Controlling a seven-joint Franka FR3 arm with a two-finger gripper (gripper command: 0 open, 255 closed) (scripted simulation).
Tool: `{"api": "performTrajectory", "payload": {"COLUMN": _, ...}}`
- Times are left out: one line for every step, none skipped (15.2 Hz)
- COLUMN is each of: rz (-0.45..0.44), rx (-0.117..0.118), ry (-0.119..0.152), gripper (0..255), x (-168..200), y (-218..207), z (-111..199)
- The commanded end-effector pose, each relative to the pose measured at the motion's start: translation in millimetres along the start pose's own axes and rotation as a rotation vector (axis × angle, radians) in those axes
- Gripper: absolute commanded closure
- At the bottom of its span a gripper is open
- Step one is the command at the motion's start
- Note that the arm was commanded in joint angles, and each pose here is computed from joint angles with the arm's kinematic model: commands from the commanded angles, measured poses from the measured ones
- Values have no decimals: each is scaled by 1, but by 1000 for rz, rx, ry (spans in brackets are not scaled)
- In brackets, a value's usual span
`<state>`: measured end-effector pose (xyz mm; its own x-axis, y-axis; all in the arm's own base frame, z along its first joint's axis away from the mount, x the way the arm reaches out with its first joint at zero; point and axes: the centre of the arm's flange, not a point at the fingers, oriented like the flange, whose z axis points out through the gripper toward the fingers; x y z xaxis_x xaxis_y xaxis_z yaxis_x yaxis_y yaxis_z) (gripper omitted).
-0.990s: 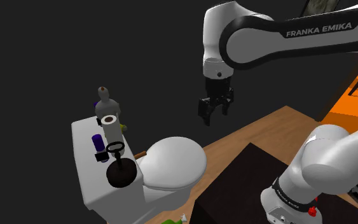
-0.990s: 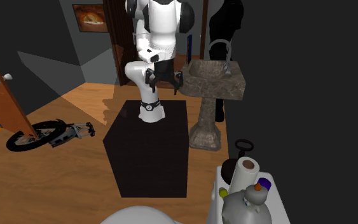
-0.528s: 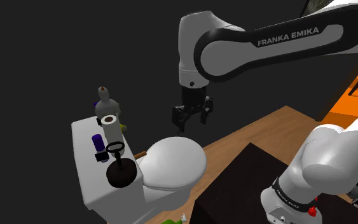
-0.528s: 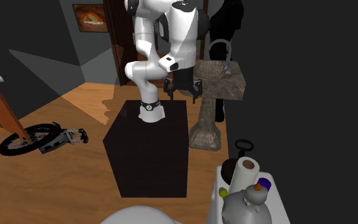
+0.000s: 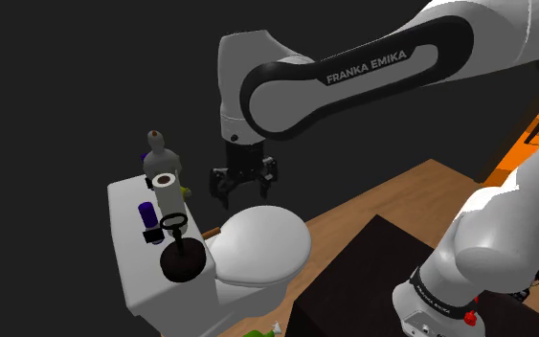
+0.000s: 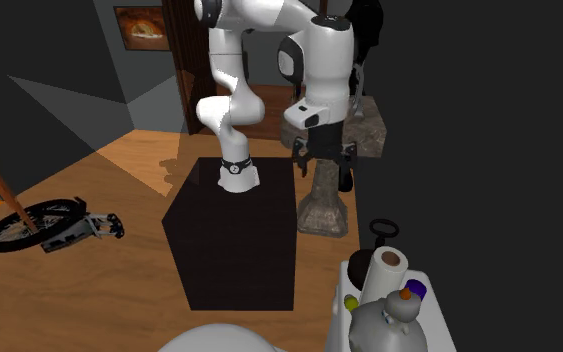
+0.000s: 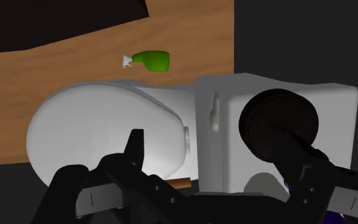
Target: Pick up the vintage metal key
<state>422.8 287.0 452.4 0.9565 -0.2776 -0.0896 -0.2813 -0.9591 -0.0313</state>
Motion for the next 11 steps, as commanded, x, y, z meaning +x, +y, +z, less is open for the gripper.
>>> {"api": "performTrajectory", "payload": {"rz": 28, "rx": 16, "ry": 10, "gripper": 0, "x": 6, "y": -22, "z": 4}}
{"api": "performTrajectory", "payload": {"rz": 40, "rx": 24, "ry": 15, "gripper": 0, "x": 10, "y": -33, "z": 6}}
{"api": "performTrajectory", "payload": {"rz": 52, "rx": 31, "ry": 20, "gripper": 0, "x": 15, "y": -44, "z": 8}}
{"api": "performTrajectory", "payload": {"rz": 64, "rx": 38, "ry": 26, "gripper": 0, "x": 19, "y": -55, "z": 9}}
{"api": "performTrajectory", "payload": {"rz": 76, "rx": 46, "ry": 31, "gripper": 0, "x": 24, "y": -66, "z": 11}}
{"api": "performTrajectory", "payload": {"rz": 88, "rx": 53, "ry": 36, "gripper": 0, "x": 28, "y": -77, "z": 12}}
{"api": "performTrajectory", "payload": {"rz": 100, "rx": 60, "ry": 42, "gripper": 0, "x": 33, "y": -88, "z": 13}}
{"api": "performTrajectory", "payload": {"rz": 112, "rx": 68, "ry": 47, "gripper": 0, "x": 38, "y": -99, "z": 14}}
{"api": "performTrajectory", "payload": {"rz": 124, "rx": 75, "ry": 52, "gripper": 0, "x": 43, "y": -109, "z": 15}}
{"api": "performTrajectory", "payload": {"rz": 136, "rx": 82, "ry": 58, "gripper": 0, "x": 48, "y": -120, "z": 16}}
{"api": "performTrajectory", "payload": {"rz": 148, "rx": 89, "ry": 63, "gripper": 0, "x": 54, "y": -130, "z": 17}}
